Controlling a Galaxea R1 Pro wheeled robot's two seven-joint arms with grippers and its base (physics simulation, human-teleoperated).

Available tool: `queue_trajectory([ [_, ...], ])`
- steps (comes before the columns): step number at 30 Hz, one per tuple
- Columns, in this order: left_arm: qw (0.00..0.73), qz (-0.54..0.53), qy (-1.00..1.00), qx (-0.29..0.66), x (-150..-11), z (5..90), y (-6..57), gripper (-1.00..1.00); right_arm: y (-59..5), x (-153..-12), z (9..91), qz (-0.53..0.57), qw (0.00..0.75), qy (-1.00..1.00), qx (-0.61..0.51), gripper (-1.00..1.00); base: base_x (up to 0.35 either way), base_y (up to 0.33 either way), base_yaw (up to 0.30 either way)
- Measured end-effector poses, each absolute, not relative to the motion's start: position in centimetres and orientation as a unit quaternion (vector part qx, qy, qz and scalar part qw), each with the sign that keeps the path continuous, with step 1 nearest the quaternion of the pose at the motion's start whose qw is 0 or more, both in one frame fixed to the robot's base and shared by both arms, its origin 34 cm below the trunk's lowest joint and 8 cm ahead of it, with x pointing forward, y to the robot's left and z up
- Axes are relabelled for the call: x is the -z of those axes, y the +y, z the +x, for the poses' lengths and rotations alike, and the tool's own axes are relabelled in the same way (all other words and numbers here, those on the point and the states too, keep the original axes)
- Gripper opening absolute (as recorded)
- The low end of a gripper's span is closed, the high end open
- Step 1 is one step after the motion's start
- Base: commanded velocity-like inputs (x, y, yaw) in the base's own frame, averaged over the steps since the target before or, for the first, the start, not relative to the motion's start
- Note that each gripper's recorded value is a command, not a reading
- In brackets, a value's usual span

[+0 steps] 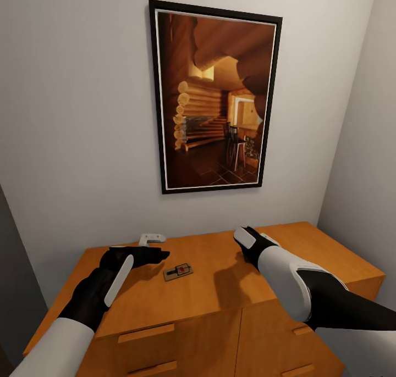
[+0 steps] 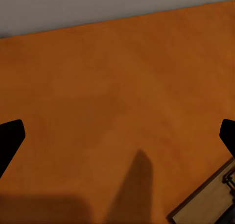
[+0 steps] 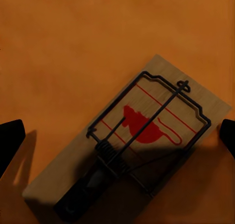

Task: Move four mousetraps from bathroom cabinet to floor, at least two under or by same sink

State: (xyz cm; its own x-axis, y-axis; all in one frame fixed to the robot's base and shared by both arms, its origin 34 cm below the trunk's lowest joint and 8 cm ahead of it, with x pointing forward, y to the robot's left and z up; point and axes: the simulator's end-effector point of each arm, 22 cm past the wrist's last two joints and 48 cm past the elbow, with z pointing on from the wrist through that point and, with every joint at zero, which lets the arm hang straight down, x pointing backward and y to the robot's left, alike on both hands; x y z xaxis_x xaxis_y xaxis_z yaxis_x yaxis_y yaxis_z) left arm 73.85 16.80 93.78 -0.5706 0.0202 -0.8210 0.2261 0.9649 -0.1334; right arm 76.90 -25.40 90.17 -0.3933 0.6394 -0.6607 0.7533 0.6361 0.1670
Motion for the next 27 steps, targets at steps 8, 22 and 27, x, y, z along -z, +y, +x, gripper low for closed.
queue_trajectory([
  [8, 0.458, 0.070, 0.879, 0.112, -93.79, 73.86, 16.82, 1.00, -25.40, -90.17, 76.90, 0.419, 0.358, 0.831, 0.080, 1.00, 0.000, 0.000, 0.000],
  [22, 0.458, 0.070, 0.879, 0.112, -93.76, 73.85, 16.80, 1.00, -25.40, -90.19, 76.93, 0.421, 0.357, 0.830, 0.078, -1.00, 0.000, 0.000, 0.000],
  [27, 0.458, 0.070, 0.879, 0.113, -93.77, 73.85, 16.79, 1.00, -25.65, -90.21, 76.96, 0.427, 0.352, 0.830, 0.073, -1.00, 0.000, 0.000, 0.000],
])
